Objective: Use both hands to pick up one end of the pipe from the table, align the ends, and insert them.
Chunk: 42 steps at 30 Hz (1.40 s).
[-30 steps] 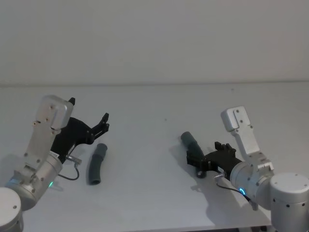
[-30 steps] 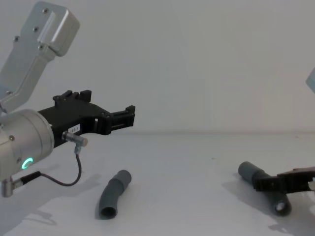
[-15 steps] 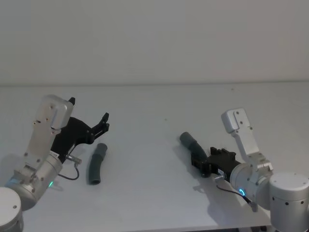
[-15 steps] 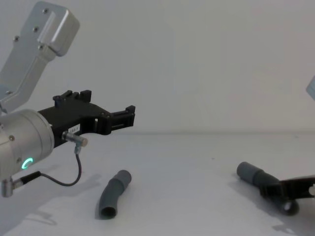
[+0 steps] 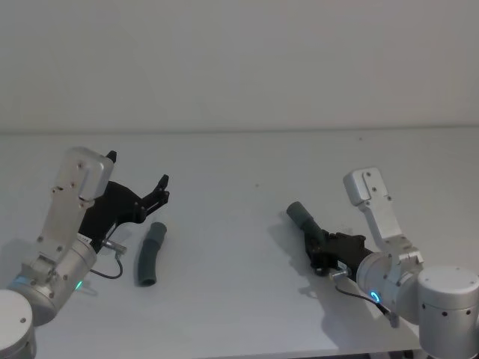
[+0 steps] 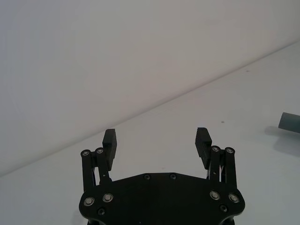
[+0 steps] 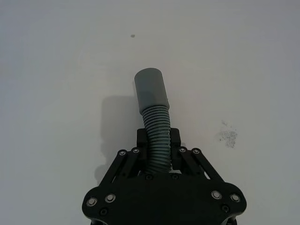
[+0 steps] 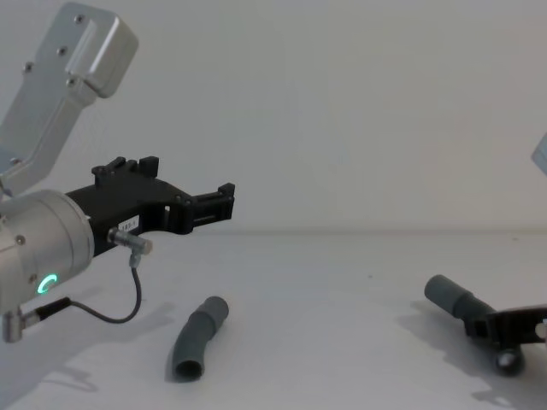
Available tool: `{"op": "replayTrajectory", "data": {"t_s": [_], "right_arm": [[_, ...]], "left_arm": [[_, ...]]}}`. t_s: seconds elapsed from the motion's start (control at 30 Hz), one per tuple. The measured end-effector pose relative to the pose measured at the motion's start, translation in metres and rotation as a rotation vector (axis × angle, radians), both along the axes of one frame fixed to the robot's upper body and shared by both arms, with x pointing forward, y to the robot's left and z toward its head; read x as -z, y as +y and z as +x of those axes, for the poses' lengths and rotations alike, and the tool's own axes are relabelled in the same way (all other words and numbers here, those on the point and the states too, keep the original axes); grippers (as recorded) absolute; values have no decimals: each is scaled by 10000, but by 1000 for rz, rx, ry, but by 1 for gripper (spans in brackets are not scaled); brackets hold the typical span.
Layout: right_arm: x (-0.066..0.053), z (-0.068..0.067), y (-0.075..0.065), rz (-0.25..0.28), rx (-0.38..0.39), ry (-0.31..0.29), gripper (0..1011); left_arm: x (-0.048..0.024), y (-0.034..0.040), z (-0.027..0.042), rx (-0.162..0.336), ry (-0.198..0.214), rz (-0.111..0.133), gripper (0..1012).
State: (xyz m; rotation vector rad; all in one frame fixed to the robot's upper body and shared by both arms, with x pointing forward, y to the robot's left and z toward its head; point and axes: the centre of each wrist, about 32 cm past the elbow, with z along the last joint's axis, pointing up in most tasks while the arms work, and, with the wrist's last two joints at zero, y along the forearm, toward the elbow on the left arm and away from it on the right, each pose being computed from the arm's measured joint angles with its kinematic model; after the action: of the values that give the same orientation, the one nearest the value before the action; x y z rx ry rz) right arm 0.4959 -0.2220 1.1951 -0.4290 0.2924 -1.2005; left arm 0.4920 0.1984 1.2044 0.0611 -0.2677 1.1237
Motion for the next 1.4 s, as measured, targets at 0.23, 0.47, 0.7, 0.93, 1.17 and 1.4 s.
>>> {"op": "replayTrajectory", "data": {"t_s": [0.23,0.47,0.7,0.93,1.17,1.4], "right_arm": [[0,2,-2,1,0,2,222],[-4,-9,-18,6,-11,-16,214],[-36,-38,-58,12,-42,-83,195],[-61,-74,-124,12,-99,-184,182],[-75,-102,-214,1,-177,-293,181],[-77,-112,-302,-15,-260,-388,174]], "left_arm": [[0,0,0,0,0,0,1001],[0,0,0,0,0,0,1001],[0,0,0,0,0,0,1001],[0,0,0,0,0,0,1002],[0,0,0,0,0,0,1001],[0,0,0,0,0,0,1001]]}}
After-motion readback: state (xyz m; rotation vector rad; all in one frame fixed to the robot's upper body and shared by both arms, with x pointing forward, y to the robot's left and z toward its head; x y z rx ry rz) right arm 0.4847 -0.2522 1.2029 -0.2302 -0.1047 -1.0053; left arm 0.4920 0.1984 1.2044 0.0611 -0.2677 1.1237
